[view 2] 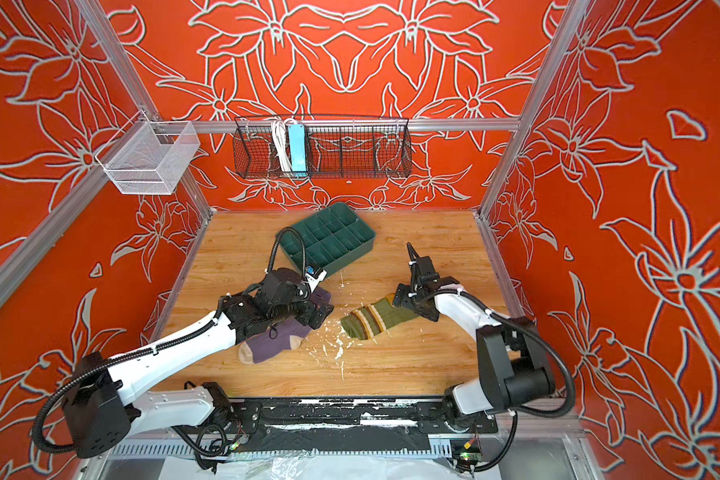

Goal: Roll the socks

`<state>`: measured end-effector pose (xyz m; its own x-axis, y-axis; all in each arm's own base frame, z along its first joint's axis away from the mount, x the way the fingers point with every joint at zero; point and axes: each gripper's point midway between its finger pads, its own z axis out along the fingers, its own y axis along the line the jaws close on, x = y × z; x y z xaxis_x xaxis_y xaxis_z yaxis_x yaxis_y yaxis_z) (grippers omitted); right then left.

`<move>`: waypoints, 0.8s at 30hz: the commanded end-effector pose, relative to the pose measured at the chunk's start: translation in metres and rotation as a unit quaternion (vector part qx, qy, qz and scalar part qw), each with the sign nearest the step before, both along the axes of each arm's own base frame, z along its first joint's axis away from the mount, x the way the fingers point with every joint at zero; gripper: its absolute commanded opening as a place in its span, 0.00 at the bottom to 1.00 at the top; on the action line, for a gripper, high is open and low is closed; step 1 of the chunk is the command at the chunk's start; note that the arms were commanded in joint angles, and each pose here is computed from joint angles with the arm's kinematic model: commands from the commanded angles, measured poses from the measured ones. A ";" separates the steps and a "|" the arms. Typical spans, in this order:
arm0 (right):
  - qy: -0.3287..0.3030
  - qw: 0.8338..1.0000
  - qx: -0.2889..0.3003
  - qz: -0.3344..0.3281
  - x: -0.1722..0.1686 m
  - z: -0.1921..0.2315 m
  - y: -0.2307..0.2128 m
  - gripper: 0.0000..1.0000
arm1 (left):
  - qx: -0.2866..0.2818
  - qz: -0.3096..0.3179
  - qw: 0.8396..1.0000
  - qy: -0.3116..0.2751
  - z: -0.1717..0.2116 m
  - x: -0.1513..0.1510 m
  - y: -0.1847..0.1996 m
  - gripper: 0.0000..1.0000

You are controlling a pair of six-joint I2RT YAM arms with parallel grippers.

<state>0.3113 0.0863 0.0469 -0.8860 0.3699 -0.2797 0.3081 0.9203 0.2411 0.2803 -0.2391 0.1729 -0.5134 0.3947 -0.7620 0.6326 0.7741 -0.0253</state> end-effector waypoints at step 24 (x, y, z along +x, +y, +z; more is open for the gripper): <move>-0.124 0.917 0.203 0.321 0.011 0.113 0.107 0.98 | 0.213 -0.433 0.833 -0.269 -0.056 -0.095 -0.044 1.00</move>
<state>0.3467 0.1866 0.1000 -0.9286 -0.0872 -0.3608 -0.2888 0.7804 0.5546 0.1899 -0.2843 0.1270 0.3480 0.7269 -0.5921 0.8601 0.0037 0.5101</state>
